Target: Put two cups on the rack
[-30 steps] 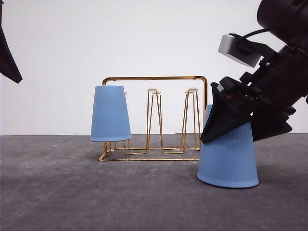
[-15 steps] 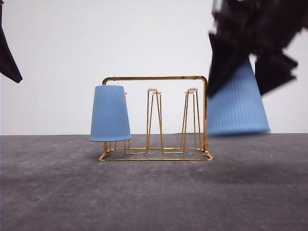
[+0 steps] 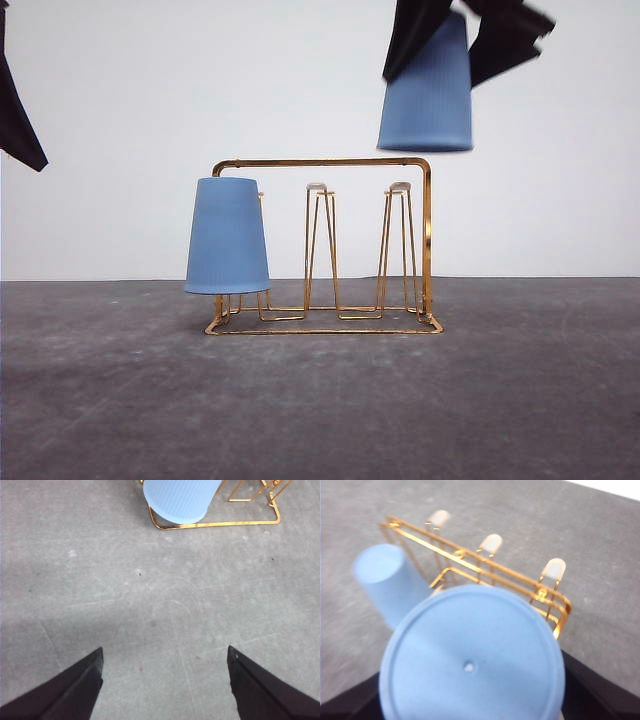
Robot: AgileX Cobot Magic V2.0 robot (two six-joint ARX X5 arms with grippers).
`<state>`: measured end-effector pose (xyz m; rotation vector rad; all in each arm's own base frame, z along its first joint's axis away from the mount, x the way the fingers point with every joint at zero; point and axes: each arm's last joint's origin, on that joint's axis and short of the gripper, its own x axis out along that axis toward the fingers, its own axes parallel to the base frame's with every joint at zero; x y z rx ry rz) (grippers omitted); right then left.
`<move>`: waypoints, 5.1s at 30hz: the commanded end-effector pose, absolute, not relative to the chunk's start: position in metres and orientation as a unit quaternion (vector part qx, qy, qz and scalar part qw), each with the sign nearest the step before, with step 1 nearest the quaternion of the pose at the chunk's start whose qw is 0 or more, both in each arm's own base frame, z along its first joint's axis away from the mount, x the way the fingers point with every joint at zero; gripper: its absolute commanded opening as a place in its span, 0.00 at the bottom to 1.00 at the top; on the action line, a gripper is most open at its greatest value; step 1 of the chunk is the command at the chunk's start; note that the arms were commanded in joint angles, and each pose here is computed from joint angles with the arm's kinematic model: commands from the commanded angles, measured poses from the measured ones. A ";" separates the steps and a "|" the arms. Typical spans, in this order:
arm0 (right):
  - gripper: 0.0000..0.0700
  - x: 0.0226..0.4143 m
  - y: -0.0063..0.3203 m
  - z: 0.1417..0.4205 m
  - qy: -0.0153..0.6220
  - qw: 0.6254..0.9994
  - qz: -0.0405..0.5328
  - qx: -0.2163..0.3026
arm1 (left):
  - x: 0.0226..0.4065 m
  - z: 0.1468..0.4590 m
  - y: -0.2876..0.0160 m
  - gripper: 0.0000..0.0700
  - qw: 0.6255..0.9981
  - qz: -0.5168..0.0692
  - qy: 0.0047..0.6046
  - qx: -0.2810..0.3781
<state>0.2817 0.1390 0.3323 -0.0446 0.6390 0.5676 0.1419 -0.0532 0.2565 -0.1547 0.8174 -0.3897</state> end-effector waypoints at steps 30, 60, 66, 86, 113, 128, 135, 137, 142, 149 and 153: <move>0.92 0.339 0.159 0.259 0.418 0.874 0.242 -0.044 | 0.143 0.259 -0.054 0.66 0.897 -0.183 0.392 -0.087; 0.86 0.148 0.072 0.267 0.298 0.920 0.249 0.047 | 0.143 0.258 -0.054 0.66 0.895 -0.183 0.397 -0.085; 0.84 0.119 0.058 0.238 0.270 0.929 0.234 0.096 | 0.143 0.258 -0.054 0.66 0.895 -0.184 0.397 -0.084; 0.01 0.107 0.052 0.228 0.273 0.933 0.218 0.089 | 0.142 0.259 -0.054 0.02 0.892 -0.270 0.350 0.098; 0.01 0.107 0.052 0.228 0.273 0.933 0.218 0.089 | 0.116 0.205 -0.021 0.02 0.984 -0.142 0.103 0.015; 0.01 0.107 0.052 0.228 0.273 0.933 0.218 0.089 | 0.096 0.154 -0.001 0.02 0.998 0.006 0.064 0.015; 0.01 0.107 0.052 0.228 0.272 0.933 0.218 0.089 | 0.096 0.150 -0.001 0.02 0.996 -0.001 0.089 0.023; 0.01 0.107 0.052 0.228 0.272 0.933 0.218 0.089 | 0.096 0.150 -0.001 0.02 0.996 0.001 0.089 0.009; 0.01 0.107 0.052 0.228 0.272 0.933 0.218 0.089 | 0.096 0.150 -0.001 0.02 0.996 0.001 0.088 0.005; 0.01 0.107 0.052 0.228 0.272 0.933 0.218 0.089 | 0.096 0.150 -0.001 0.02 0.996 0.001 0.088 0.005; 0.01 0.107 0.050 0.227 0.258 0.941 0.218 0.014 | 0.096 0.150 -0.001 0.02 0.996 0.001 0.088 0.005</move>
